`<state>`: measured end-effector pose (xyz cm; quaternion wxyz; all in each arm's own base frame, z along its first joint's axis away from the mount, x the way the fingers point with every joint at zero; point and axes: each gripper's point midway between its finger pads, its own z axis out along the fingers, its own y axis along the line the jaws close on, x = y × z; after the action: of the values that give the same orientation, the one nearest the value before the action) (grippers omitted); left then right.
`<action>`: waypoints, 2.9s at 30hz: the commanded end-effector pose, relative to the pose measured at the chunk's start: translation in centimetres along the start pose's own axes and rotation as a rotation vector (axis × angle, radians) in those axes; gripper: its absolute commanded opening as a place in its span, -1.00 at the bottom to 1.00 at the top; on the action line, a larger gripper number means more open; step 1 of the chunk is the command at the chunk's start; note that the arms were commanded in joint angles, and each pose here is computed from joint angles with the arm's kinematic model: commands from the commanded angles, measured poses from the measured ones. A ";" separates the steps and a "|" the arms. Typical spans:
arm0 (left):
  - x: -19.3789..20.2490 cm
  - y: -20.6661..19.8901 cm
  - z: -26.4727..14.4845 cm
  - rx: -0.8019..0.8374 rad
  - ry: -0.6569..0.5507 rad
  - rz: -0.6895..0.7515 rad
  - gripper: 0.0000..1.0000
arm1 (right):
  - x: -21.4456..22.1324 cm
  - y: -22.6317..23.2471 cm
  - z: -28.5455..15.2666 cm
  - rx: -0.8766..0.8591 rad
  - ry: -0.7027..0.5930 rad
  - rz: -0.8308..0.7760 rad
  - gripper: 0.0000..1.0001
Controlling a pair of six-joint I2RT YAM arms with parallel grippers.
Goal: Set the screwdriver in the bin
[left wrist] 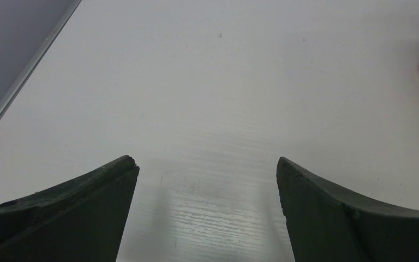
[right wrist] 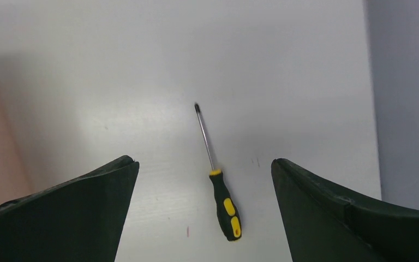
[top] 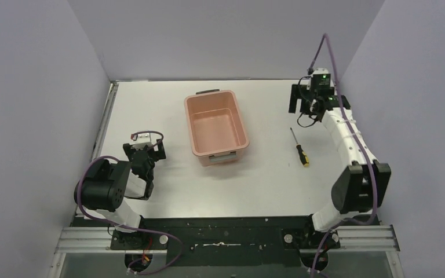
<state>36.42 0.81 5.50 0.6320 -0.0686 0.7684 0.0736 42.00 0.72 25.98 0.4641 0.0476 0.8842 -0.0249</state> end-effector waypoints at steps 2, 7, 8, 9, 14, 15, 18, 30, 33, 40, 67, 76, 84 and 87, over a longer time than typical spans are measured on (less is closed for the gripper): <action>-2.2 -0.4 0.7 0.018 -0.063 -0.008 0.95 | 13.1 -2.6 4.7 0.041 0.480 -0.107 1.00; -2.2 -0.4 0.7 0.019 -0.062 -0.008 0.95 | 20.4 -2.9 7.5 0.028 0.628 -0.116 0.96; -2.2 -0.4 0.7 0.019 -0.063 -0.009 0.95 | 21.7 -3.0 7.7 0.028 0.654 -0.119 0.91; -2.2 -0.4 0.7 0.019 -0.063 -0.008 0.95 | 22.7 -3.9 7.8 0.043 0.679 -0.104 0.85; -2.2 -0.4 0.7 0.019 -0.063 -0.009 0.95 | 26.0 -4.5 8.0 0.057 0.756 -0.108 -0.02; -2.2 -0.4 0.7 0.019 -0.062 -0.008 0.95 | 25.9 -4.8 8.2 0.073 0.755 -0.120 -0.28; -2.2 -0.4 0.7 0.021 -0.063 -0.008 0.95 | 23.2 -5.5 8.3 0.100 0.734 -0.166 -0.92; -2.2 -0.4 0.7 0.020 -0.062 -0.009 0.95 | 3.3 -1.1 1.6 0.074 0.441 -0.031 -1.00; -2.2 -0.4 0.7 0.020 -0.061 -0.008 0.95 | 0.8 6.5 0.3 -0.089 0.329 0.001 -1.00; -2.2 -0.4 0.7 0.022 -0.061 -0.009 0.95 | -0.6 28.6 -5.2 -0.556 0.133 -0.023 -1.00; -2.2 -0.4 0.7 0.026 -0.061 -0.010 0.95 | 20.0 32.2 6.0 -0.186 0.387 -0.311 0.04; -2.2 -0.4 0.8 0.024 -0.060 -0.009 0.95 | 10.1 34.2 0.8 -0.274 0.194 -0.279 0.24; -2.2 -0.4 0.7 0.026 -0.060 -0.009 0.95 | 2.0 33.2 -6.2 -0.385 -0.001 -0.218 1.00; -2.2 -0.4 0.8 0.025 -0.061 -0.010 0.95 | -0.1 31.3 -7.3 -0.407 -0.085 -0.225 1.00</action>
<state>36.50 0.73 5.40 0.6304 -0.0649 0.7705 0.0688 39.26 34.99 23.29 0.4137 -0.1491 0.8942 0.0837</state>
